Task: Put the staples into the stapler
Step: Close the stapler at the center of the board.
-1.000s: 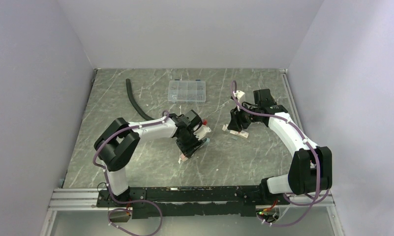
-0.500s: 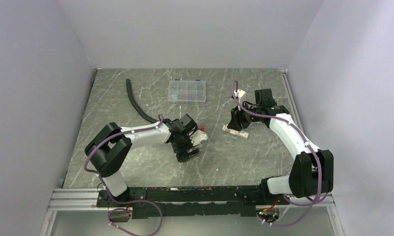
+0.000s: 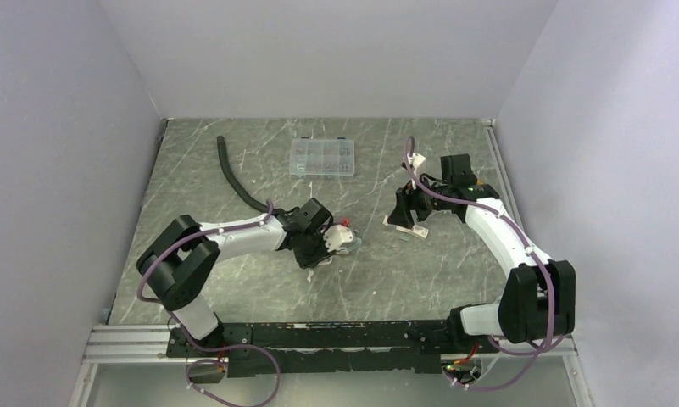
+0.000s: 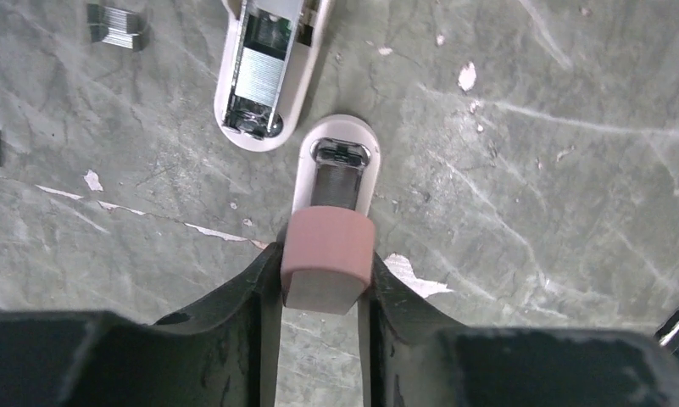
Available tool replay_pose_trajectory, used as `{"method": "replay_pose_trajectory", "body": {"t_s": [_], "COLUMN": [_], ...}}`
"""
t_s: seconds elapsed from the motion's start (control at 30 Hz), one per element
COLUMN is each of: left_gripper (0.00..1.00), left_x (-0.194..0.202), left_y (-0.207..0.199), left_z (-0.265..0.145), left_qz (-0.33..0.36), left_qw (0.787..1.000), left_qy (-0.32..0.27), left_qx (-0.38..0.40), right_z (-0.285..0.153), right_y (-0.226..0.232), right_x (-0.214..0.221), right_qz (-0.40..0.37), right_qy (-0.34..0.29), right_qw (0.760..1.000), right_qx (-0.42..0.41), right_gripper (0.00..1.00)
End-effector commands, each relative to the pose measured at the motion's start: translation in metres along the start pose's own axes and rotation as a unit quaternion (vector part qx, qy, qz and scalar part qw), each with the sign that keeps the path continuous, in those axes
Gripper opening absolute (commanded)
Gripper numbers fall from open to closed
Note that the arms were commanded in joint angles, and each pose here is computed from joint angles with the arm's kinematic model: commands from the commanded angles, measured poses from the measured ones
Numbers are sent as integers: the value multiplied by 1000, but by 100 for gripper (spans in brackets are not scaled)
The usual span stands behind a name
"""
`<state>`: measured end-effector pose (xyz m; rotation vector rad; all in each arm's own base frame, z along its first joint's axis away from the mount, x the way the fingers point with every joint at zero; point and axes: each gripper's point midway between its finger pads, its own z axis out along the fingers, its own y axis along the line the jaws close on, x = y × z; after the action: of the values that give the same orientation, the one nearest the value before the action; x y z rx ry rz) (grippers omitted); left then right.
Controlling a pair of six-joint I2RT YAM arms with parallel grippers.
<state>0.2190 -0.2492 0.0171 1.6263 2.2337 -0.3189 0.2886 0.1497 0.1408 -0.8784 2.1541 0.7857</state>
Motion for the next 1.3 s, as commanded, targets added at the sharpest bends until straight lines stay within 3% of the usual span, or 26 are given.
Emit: {"method": "replay_pose_trajectory", "body": {"t_s": [0.0, 0.07, 0.13, 0.3, 0.47, 0.77, 1.1, 1.27], "left_gripper": [25, 7, 3, 3, 3, 3, 3, 3], "left_x": [-3, -12, -21, -38, -51, -108, -128, -129], "left_y": [-3, 0, 2, 4, -2, 0, 9, 12], "left_z": [-5, -10, -17, -34, -54, -109, -109, -104], "left_qz": [40, 57, 77, 126, 164, 187, 166, 160], "left_qw": [998, 997, 994, 987, 980, 971, 974, 976], "left_qy": [-34, -56, -77, -98, -105, -125, -133, -132], "left_qx": [20, 17, 15, 21, 46, 79, 71, 68], "right_z": [-7, -5, -3, -2, 3, 34, 33, 37], "right_y": [1, 0, 1, 7, 26, 83, 102, 100], "right_x": [-26, -28, -31, -47, -65, -68, -76, -75], "right_qz": [13, 39, 65, 92, 114, 113, 162, 177], "right_qy": [-59, -61, -57, -64, -69, -32, -31, -28], "right_qw": [998, 997, 996, 990, 979, 956, 923, 922], "right_qx": [-2, -13, -38, -86, -152, -269, -347, -342], "right_gripper": [81, 92, 98, 99, 94, 95, 95, 95]}}
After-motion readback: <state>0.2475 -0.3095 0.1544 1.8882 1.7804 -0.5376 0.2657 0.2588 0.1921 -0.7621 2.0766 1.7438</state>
